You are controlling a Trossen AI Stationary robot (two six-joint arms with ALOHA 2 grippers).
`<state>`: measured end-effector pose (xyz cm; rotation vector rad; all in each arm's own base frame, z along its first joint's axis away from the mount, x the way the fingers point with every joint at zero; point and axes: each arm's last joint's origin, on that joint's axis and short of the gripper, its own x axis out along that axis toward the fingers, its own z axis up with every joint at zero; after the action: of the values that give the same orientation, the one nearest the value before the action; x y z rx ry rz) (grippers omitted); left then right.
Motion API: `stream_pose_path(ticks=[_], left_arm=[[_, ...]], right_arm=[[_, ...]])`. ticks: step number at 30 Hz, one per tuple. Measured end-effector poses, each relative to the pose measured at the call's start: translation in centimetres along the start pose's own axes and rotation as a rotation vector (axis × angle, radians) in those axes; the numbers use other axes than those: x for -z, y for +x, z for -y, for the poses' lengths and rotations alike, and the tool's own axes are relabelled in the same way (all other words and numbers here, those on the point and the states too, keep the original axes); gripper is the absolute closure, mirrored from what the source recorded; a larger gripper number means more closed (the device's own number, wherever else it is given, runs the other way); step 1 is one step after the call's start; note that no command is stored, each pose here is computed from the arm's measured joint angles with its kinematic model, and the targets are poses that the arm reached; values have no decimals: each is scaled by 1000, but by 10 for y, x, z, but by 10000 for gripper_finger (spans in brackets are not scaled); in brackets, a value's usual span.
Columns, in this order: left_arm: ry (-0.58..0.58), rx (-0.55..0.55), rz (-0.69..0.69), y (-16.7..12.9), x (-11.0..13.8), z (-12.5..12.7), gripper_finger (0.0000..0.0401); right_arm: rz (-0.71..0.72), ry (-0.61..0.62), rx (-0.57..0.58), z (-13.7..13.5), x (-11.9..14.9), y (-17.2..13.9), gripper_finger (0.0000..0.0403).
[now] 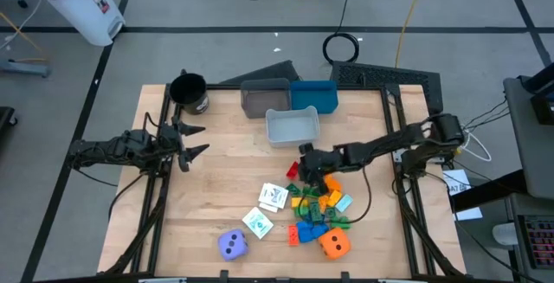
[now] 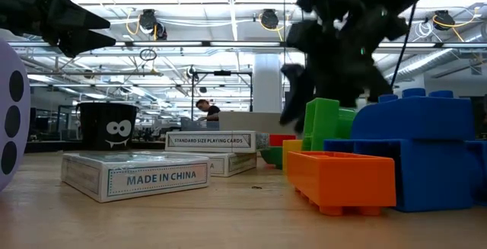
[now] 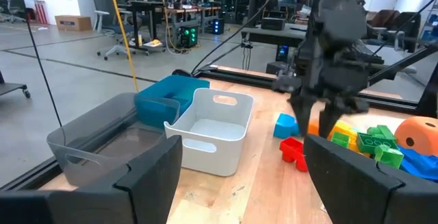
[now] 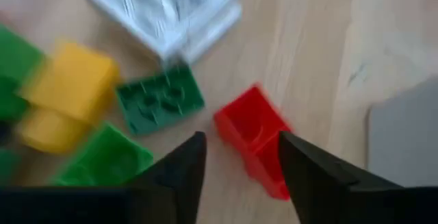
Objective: Pick & Place Toys
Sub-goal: Put the red game piece into the gray bin
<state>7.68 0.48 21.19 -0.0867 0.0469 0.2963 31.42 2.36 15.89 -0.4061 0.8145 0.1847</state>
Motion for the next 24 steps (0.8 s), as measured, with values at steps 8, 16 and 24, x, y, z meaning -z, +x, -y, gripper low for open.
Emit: stream_pose_path(ticks=[8,16,24], left_arm=[[0,1,0,0,0,0,91],[0,0,0,0,0,0,91],[0,0,0,0,0,0,91]], right_arm=[[-81,-31,4,-2,13,21,224],[-103,-19,8,1,19,29,334],[-37,-27,21,1,7,11,389]])
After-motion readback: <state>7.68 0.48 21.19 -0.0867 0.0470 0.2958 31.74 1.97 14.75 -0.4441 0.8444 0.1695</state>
